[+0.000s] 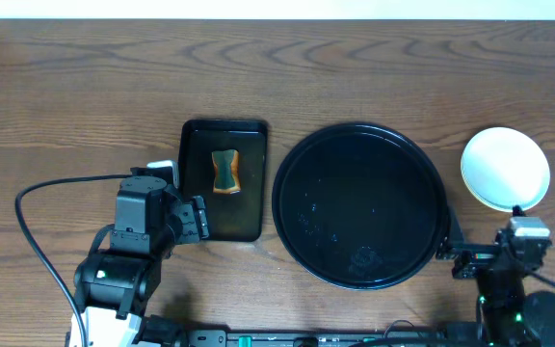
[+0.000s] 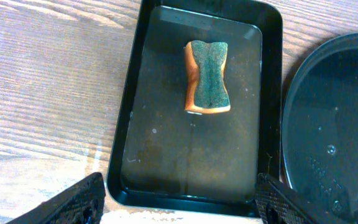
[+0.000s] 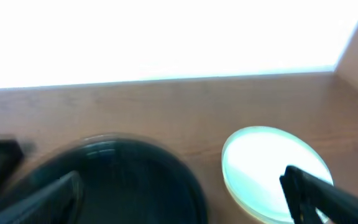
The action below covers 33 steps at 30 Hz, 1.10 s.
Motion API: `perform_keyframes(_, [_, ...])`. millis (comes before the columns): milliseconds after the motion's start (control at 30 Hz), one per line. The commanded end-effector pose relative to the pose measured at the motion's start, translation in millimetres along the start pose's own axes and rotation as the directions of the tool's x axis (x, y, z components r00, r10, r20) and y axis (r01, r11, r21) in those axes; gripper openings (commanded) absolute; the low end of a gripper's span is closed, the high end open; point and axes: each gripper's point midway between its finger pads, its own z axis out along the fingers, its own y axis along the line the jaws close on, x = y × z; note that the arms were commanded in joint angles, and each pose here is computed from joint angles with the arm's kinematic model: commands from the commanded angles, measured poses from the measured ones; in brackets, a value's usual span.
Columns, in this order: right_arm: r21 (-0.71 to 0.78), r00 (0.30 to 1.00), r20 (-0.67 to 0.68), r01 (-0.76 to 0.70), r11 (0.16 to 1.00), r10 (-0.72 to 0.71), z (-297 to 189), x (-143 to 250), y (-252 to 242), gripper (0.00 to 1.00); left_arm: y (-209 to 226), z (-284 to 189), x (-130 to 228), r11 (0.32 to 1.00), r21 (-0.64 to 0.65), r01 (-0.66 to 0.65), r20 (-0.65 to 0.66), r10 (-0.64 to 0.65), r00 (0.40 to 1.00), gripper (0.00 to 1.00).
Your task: Clean dirty plates on tray and stack at the side
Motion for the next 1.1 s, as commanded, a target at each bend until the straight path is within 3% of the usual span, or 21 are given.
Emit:
perform_keyframes(0, [-0.14,0.996,0.089,0.027,0.99,-0.014,7.5,0.1,24.3,0.99,1.5,1.4,1.5,1.0,-0.008,0.004,-0.001,-0.004,1.0,0.78])
perform_keyframes(200, [-0.194,0.939,0.343,0.085,0.977,-0.014,20.1,-11.9,34.9,0.99,1.6,1.4,1.5,1.0,-0.009,0.004,-0.001,-0.004,1.0,0.78])
perform_keyframes(367, [-0.172,0.881,0.472,0.106,0.979,-0.012,26.5,-6.4,31.8,0.99,1.5,1.4,1.4,1.0,-0.008,0.004,-0.001,-0.004,1.0,0.78])
perform_keyframes(567, [-0.146,0.937,0.347,0.11,0.983,-0.053,42.5,27.5,27.0,0.99,1.5,1.4,1.4,1.0,-0.008,0.004,-0.001,-0.004,1.0,0.78])
perform_keyframes(633, [-0.153,0.973,0.222,0.094,0.984,-0.059,51.5,58.0,25.7,0.99,1.6,1.4,1.4,1.0,-0.008,0.004,-0.001,-0.004,1.0,0.78])
perform_keyframes(667, [-0.159,0.995,0.085,0.068,0.985,-0.055,56.5,91.0,24.4,0.99,1.6,1.4,1.5,1.0,-0.009,0.004,-0.001,-0.004,1.0,0.78])
perform_keyframes(1067, [-0.156,0.993,0.101,0.071,0.985,-0.056,56.4,87.1,24.3,0.99,1.6,1.4,1.5,1.0,-0.009,0.004,-0.001,-0.004,1.0,0.78])
